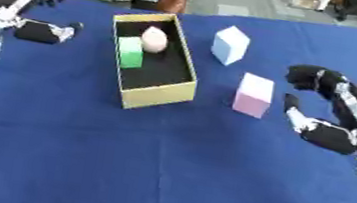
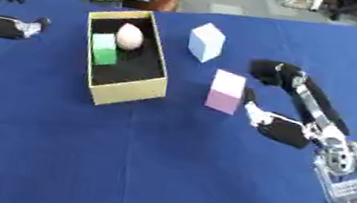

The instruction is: Pick up objects on the table and place them in the box.

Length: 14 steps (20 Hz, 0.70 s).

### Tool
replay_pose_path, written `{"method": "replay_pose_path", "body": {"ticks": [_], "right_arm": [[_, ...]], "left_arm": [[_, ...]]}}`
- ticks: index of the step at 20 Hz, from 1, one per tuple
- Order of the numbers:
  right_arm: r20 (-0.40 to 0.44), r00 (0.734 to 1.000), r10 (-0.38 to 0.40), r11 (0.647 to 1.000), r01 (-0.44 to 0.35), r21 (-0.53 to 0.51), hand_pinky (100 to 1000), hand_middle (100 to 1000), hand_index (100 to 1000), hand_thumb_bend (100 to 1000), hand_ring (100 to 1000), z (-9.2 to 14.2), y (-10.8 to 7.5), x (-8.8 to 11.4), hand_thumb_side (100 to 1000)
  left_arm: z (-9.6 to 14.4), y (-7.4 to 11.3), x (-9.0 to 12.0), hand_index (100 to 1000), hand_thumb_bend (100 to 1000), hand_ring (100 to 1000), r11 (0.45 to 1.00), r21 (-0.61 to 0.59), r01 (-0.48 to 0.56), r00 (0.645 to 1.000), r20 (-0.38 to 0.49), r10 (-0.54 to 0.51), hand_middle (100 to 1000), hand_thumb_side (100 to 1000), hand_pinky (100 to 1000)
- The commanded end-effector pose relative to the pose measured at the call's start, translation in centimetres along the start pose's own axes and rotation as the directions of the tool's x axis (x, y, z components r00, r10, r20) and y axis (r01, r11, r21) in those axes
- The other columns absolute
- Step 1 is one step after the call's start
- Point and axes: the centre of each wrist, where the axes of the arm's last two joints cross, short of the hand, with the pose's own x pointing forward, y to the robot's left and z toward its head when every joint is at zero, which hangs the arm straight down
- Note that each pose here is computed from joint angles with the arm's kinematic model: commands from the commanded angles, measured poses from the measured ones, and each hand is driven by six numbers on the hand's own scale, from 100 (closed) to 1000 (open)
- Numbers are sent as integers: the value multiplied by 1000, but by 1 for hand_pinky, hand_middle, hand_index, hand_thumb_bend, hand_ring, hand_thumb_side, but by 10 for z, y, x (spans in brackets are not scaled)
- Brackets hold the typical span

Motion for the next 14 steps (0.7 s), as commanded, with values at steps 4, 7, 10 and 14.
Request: {"method": "replay_pose_path", "body": {"ticks": [4,7,10,14], "right_arm": [[-14,985,171,973,-167,157,830,821,913,100,873,-10,-29,-8,427],[-28,975,220,952,-209,223,835,835,930,100,882,-18,-32,-15,501],[-52,965,258,933,-235,271,834,841,939,100,884,-24,-33,-25,530],[-56,950,308,903,-273,331,828,835,921,152,877,-34,-33,-34,564]], "left_arm": [[17,-1,30,764,423,623,985,118,-124,989,93,114,616,404,641],[26,-5,43,764,420,621,975,112,-190,977,117,177,614,407,638],[33,-4,57,763,426,620,961,104,-255,962,129,241,612,411,637],[46,1,69,763,434,619,943,81,-322,943,122,311,611,422,635]]}}
